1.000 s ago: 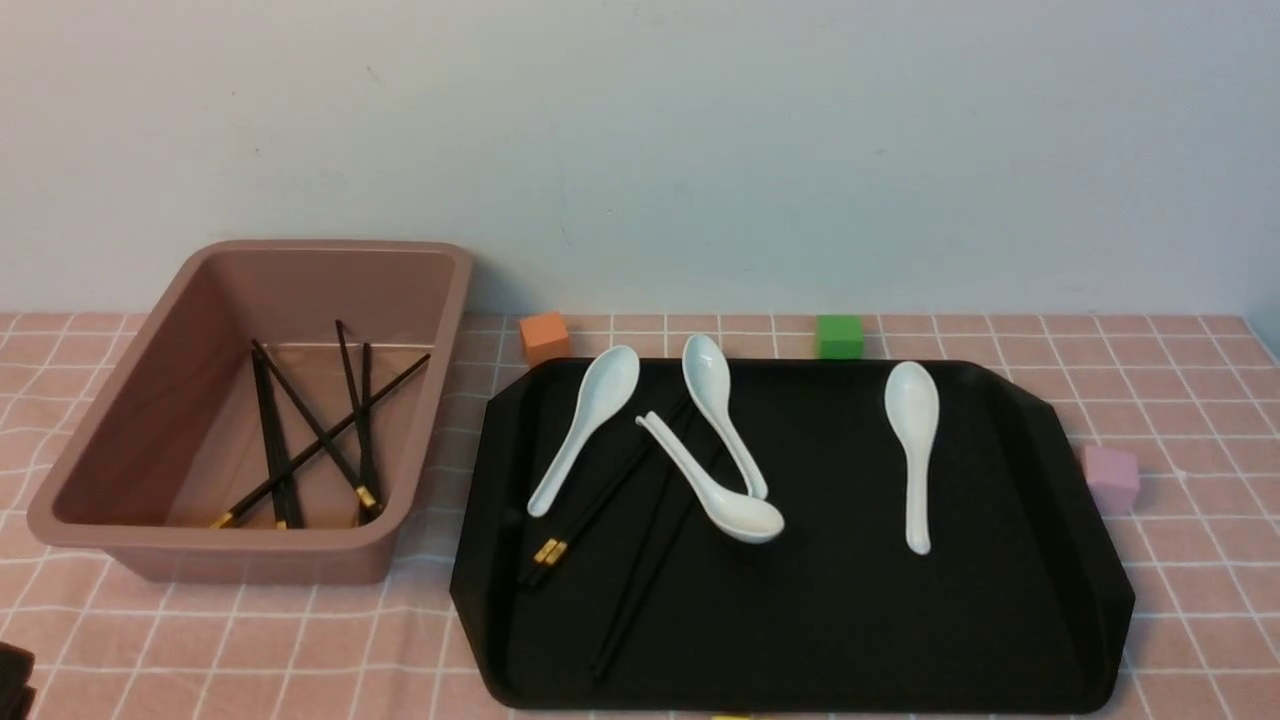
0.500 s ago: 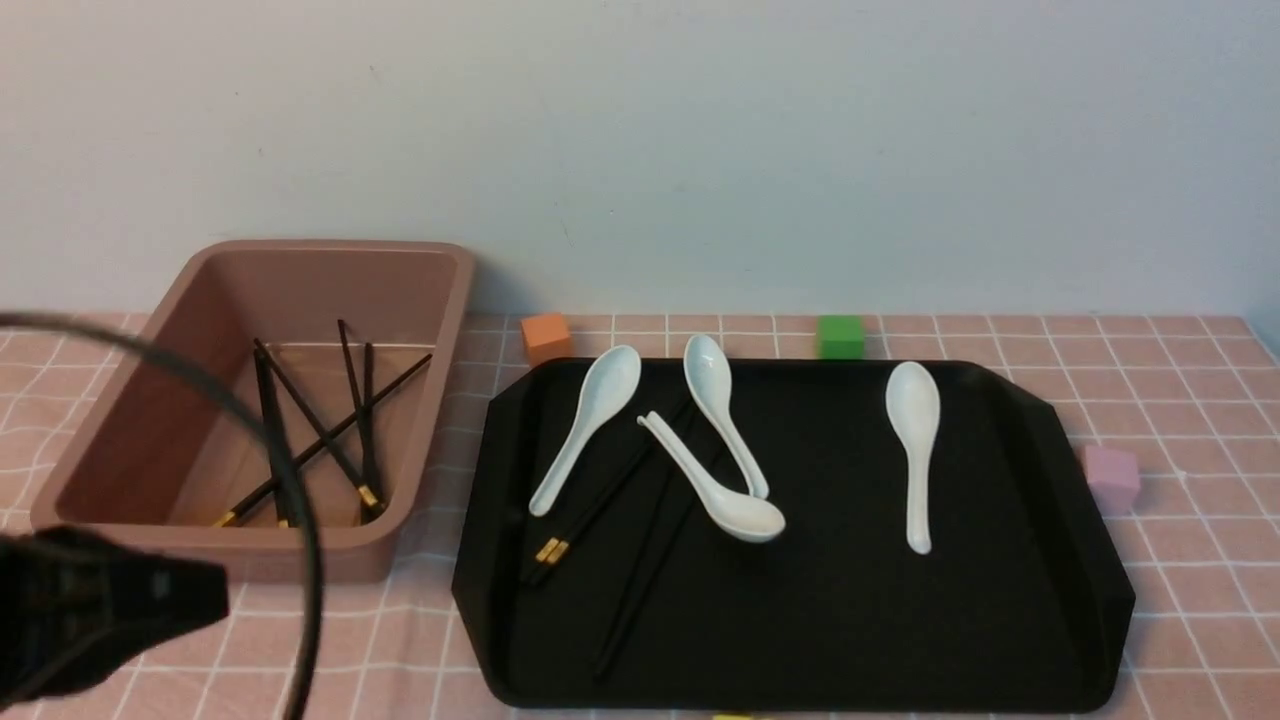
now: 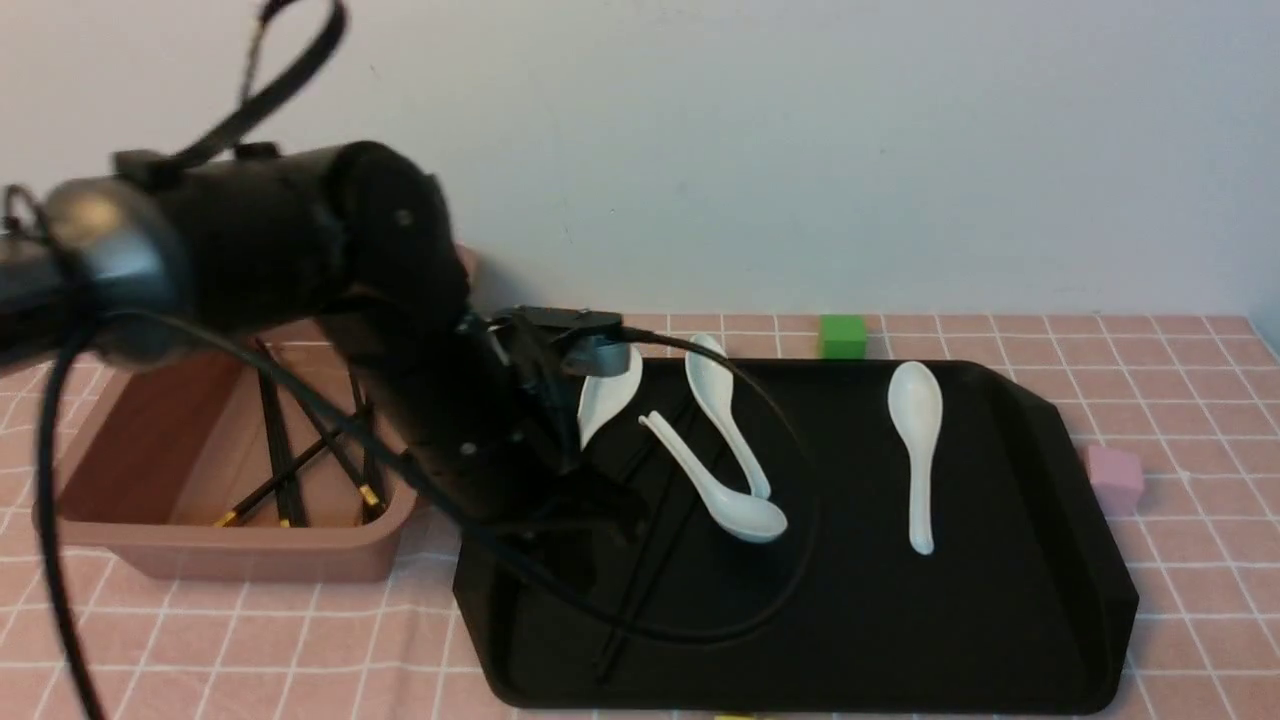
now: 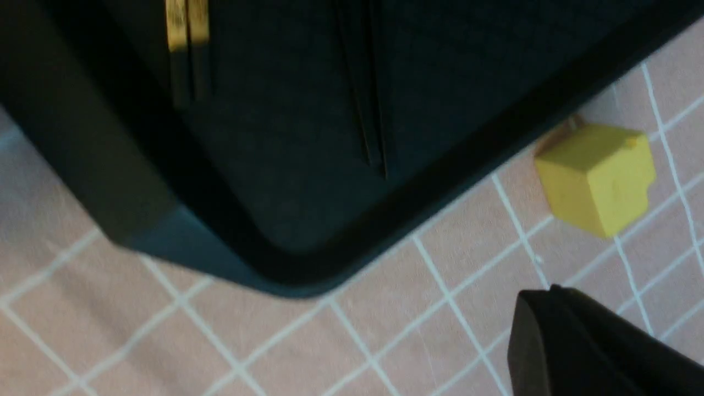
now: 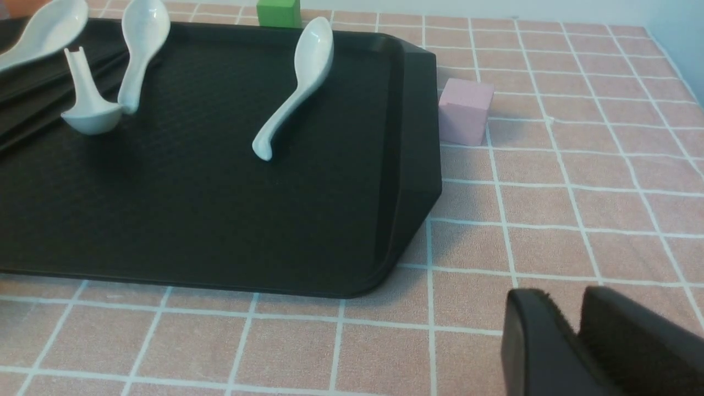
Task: On pink tablecloth take chopsticks from black tray and put them in box.
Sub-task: 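Reach over to the black tray and grasp a pair of chopsticks with the left gripper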
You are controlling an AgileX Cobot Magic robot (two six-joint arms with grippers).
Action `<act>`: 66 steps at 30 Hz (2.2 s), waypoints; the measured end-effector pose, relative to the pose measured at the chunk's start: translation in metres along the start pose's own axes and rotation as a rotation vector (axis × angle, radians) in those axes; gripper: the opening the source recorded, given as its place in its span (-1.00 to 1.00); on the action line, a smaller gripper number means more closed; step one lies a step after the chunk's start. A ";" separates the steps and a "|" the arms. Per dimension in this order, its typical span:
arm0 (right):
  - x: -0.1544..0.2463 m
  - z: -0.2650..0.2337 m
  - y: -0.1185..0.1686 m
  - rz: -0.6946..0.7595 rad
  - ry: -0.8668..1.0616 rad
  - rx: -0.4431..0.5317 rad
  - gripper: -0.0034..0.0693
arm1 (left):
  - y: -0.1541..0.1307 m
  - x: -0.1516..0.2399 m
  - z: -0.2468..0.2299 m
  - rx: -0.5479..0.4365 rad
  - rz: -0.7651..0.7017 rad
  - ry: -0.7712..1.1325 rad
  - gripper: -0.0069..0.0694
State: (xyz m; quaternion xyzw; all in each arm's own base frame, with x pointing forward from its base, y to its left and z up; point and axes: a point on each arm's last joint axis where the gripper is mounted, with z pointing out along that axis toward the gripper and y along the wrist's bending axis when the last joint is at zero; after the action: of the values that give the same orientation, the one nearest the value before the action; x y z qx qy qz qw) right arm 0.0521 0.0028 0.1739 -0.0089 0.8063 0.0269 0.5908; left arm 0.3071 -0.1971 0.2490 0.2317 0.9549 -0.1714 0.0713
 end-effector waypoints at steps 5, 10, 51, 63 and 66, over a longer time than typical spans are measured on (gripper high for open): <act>0.000 0.000 0.000 0.000 0.000 0.000 -0.50 | -0.007 -0.018 -0.002 -0.129 0.056 -0.016 -0.85; 0.000 0.000 0.000 0.000 0.000 0.000 -0.50 | 0.001 -0.025 0.006 -0.207 0.075 -0.018 -0.85; 0.000 0.000 0.000 0.000 0.000 0.000 -0.37 | 0.041 -0.059 0.104 -0.370 0.057 0.064 -0.06; 0.000 0.000 0.000 0.000 0.000 0.000 -0.32 | 0.039 -0.056 0.104 -0.351 0.009 0.084 -0.49; 0.000 0.000 0.000 0.000 0.000 0.000 -0.32 | 0.038 -0.056 0.101 -0.350 -0.025 0.083 -0.49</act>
State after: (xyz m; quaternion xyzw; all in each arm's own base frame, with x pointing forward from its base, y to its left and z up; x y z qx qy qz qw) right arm 0.0521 0.0028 0.1739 -0.0089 0.8063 0.0269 0.5908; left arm 0.3795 -0.2253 0.1560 0.2106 0.9751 0.0062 0.0691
